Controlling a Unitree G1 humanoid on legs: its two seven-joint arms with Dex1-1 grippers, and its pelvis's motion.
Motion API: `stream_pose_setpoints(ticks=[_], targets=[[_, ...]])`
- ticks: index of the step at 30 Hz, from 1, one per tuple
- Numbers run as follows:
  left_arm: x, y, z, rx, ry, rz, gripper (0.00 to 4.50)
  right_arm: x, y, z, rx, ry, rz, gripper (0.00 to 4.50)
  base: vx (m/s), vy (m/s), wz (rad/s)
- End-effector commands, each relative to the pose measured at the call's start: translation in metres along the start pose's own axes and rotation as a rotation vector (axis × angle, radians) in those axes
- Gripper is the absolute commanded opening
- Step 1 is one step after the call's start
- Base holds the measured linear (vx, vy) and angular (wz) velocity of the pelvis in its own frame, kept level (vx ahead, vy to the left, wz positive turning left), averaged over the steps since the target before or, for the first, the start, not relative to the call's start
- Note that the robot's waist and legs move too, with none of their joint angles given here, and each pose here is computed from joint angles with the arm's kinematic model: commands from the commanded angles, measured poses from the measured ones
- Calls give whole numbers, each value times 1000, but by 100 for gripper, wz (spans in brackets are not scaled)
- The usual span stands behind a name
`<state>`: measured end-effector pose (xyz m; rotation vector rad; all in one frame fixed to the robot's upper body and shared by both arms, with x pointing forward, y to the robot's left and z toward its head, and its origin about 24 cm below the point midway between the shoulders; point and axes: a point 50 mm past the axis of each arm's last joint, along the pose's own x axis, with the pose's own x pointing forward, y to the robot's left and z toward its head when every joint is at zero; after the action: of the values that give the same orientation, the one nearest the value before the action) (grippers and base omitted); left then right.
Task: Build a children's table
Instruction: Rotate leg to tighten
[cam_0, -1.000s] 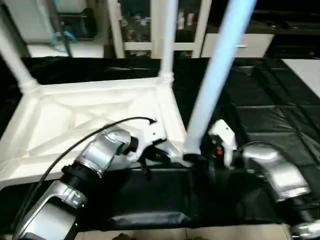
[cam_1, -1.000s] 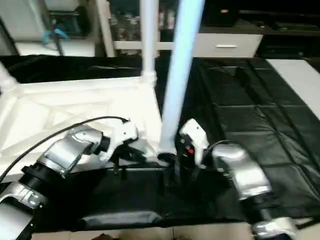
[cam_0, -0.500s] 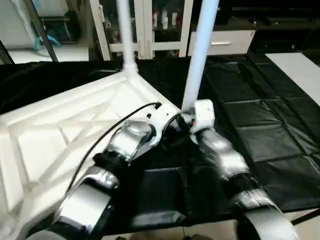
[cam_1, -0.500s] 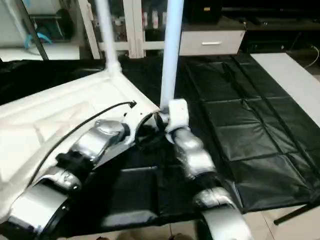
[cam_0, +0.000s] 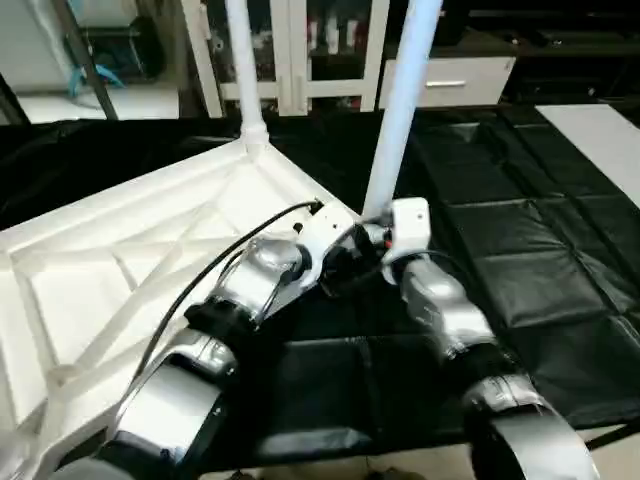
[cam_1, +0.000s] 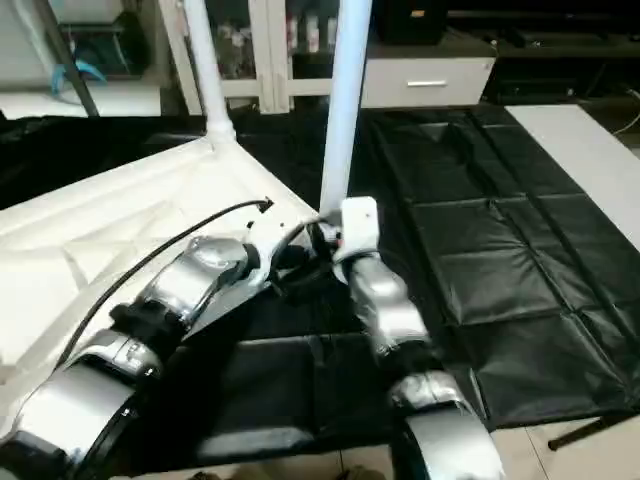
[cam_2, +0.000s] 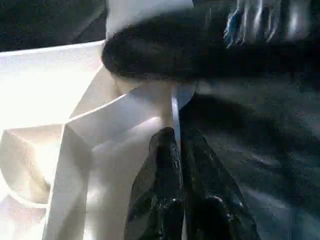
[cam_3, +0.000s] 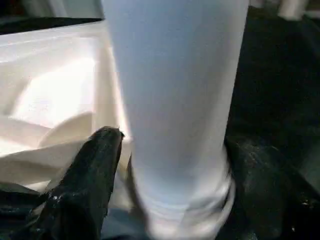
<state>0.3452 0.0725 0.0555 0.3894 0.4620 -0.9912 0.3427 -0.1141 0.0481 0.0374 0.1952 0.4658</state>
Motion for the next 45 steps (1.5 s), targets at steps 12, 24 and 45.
stream_pose_setpoints(ticks=[12,24,45], targets=[[-37,-20,-21,71,66,-384,0,-74,-20,1,-189,285,625,441,0,0,0],[-34,-26,-14,72,54,-404,0,-56,-11,8,-196,221,608,441,0,0,0],[-33,-24,-16,69,68,-393,0,-56,-17,0,-233,280,658,268,0,0,0]])
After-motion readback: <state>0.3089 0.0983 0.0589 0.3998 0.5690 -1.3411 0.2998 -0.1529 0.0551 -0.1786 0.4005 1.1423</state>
